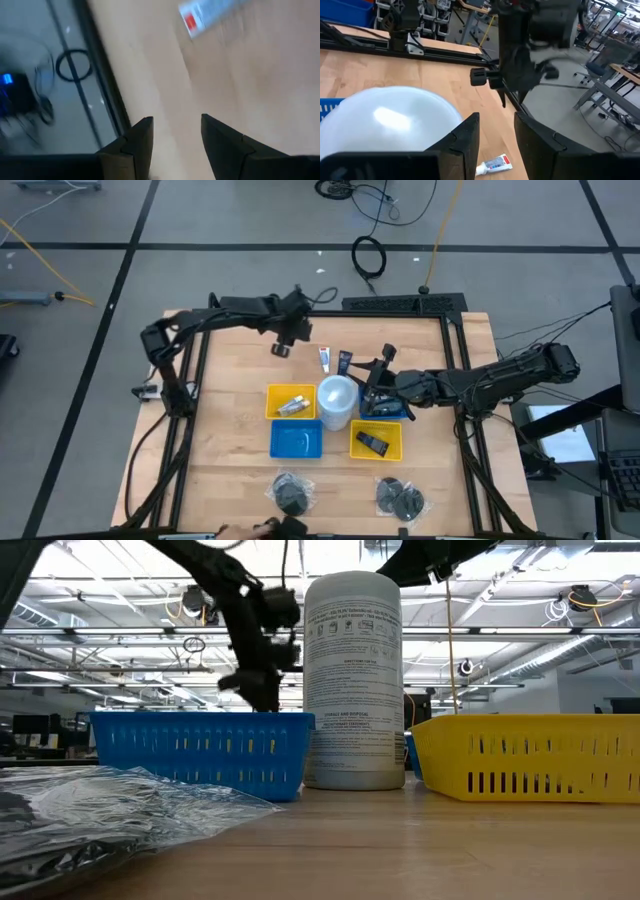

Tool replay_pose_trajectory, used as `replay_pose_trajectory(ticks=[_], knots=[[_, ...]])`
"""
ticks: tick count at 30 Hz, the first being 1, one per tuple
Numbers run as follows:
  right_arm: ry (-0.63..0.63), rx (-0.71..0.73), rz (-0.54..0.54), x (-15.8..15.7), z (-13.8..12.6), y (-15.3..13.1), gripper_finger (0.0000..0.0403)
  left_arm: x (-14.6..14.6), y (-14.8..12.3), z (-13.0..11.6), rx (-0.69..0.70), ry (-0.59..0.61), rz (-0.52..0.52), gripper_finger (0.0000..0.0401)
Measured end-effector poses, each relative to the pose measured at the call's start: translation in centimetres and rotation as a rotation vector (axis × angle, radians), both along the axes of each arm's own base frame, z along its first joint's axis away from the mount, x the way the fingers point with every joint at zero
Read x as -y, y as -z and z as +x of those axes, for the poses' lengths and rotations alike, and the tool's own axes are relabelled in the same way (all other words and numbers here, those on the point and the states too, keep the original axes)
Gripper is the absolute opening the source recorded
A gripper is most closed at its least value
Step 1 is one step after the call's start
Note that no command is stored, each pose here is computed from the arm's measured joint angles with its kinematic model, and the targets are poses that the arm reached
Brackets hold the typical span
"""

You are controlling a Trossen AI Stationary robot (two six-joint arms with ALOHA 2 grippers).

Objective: Pick & Place Travel size toiletries
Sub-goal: Put the white toothpaste into the top yellow bin

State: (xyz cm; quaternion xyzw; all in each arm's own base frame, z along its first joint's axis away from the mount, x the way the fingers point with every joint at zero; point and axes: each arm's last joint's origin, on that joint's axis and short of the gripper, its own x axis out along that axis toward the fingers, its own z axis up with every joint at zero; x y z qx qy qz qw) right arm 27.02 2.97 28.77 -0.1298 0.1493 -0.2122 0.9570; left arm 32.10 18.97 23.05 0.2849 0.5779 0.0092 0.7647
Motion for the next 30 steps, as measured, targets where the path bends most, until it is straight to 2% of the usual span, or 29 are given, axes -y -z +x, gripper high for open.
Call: replay_pose_trajectory(ticks=[2, 5, 9, 16, 20, 24, 30], knots=[[-0.001, -0.003, -0.007, 0.0, 0.0, 0.0, 0.0114, -0.4, 0.8, 0.2, -0.064, 0.103, 0.038, 0.0161], [-0.004, -0.011, -0.019, 0.0, 0.0, 0.0, 0.0114, -0.3, 1.0, 0.6, -0.090, 0.223, 0.091, 0.0161], [0.004, -0.020, 0.002, 0.1, -0.1, 0.2, 0.0114, 0.5, 0.7, 1.6, -0.047, 0.276, 0.134, 0.0161], [0.011, -0.012, 0.030, 0.0, -0.1, 0.3, 0.0114, 2.7, 0.5, 2.8, -0.063, 0.434, 0.176, 0.0161], [0.019, 0.004, 0.054, 0.1, -0.1, 0.2, 0.0114, 2.8, 0.4, 3.0, -0.009, 0.496, 0.148, 0.0161], [0.028, 0.009, 0.060, 0.3, 0.0, 0.2, 0.0114, 1.3, 0.7, 2.9, 0.046, 0.530, 0.132, 0.0161], [0.030, 0.016, 0.063, 0.3, 0.0, 0.1, 0.0114, -0.2, 0.8, 2.1, 0.138, 0.628, 0.056, 0.0161]])
